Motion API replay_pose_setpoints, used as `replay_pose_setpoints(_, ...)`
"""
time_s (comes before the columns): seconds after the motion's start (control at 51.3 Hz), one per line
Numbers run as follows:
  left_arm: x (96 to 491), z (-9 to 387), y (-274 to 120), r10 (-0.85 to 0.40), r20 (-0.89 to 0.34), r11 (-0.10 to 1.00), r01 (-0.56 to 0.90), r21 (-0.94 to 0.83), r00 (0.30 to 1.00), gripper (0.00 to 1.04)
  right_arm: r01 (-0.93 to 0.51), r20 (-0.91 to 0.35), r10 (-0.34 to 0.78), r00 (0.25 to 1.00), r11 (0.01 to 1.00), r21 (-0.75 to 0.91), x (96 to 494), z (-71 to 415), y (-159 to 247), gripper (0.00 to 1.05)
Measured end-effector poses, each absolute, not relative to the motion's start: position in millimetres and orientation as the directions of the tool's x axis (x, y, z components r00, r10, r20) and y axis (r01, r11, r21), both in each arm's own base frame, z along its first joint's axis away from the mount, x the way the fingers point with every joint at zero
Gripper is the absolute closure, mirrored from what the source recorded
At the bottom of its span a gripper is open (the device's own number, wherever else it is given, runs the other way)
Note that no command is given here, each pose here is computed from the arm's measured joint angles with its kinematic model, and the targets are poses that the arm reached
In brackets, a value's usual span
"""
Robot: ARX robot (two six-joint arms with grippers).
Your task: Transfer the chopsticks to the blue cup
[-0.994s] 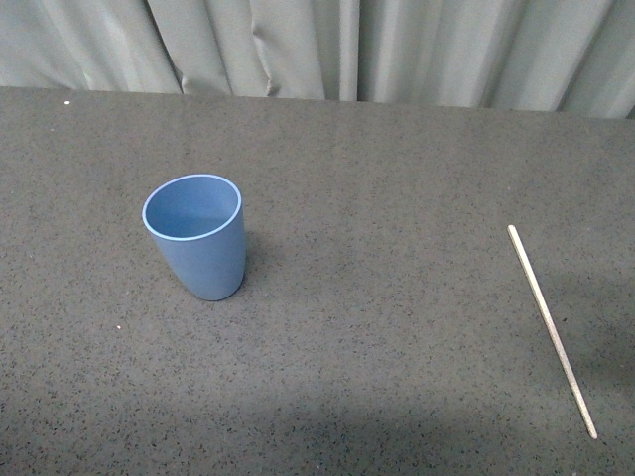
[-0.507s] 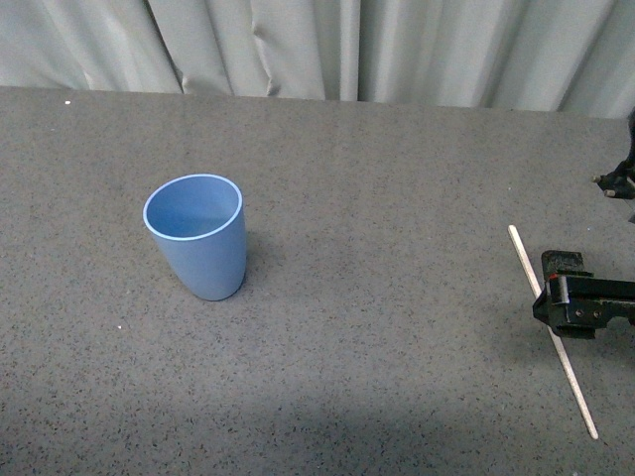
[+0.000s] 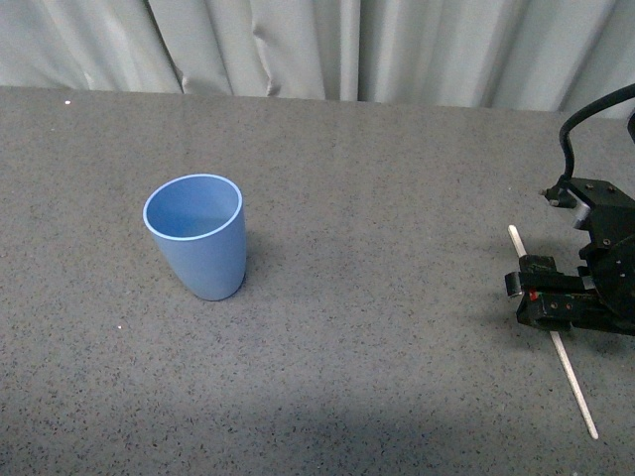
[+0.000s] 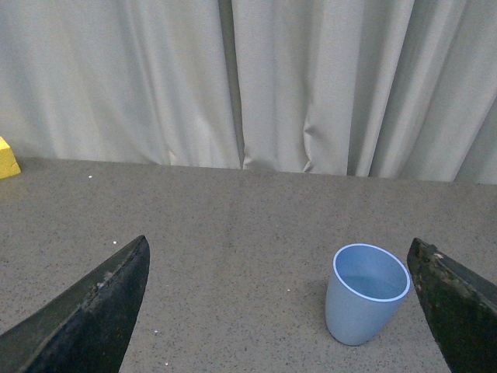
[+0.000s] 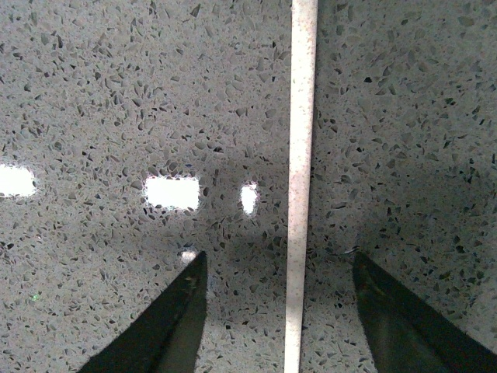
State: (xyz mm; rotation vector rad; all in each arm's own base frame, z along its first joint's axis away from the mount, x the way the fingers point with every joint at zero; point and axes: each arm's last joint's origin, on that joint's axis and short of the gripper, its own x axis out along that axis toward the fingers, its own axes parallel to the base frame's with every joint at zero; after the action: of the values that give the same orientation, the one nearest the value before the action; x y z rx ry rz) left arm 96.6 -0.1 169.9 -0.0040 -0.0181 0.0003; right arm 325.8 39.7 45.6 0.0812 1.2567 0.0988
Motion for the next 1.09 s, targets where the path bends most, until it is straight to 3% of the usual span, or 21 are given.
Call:
replay_pose_setpoints(0.117,97,170,0,0.000,0.018,1.000,0.000,-0.004,1.000,0.07,-0.032,-0.951,0.104,0.291,0.995,0.099,328,44,40,0.69)
replay_pose_setpoints(0.409,97,170,0,0.000,0.018,1.000,0.000,-0.004,1.000,0.07,-0.034,-0.957,0.095,0.274,0.995,0.089,327,45,39,1.04)
replay_pose_setpoints(0.565,97,170,0,0.000,0.018,1.000,0.000,-0.004,1.000,0.07,-0.054,-0.936,0.104,0.336,0.994,0.091,326,56,39,1.04)
replay_pose_setpoints(0.78,97,170,0,0.000,0.018,1.000,0.000,-0.004,1.000,0.07,-0.152,-0.800,0.195,0.568,0.980,0.132,327,107,52,1.04)
replay_pose_setpoints(0.897,97,170,0,0.000,0.018,1.000,0.000,-0.004,1.000,0.07,-0.312,-0.619,0.326,0.715,0.940,0.135,325,146,79,1.04)
replay_pose_setpoints(0.975,97,170,0,0.000,0.018,1.000,0.000,-0.004,1.000,0.07,-0.423,-0.499,0.427,0.754,0.897,0.128,322,160,100,1.04)
replay_pose_setpoints(1.092,97,170,0,0.000,0.018,1.000,0.000,-0.004,1.000,0.07,-0.529,-0.377,0.536,0.755,0.838,0.133,319,168,122,1.04)
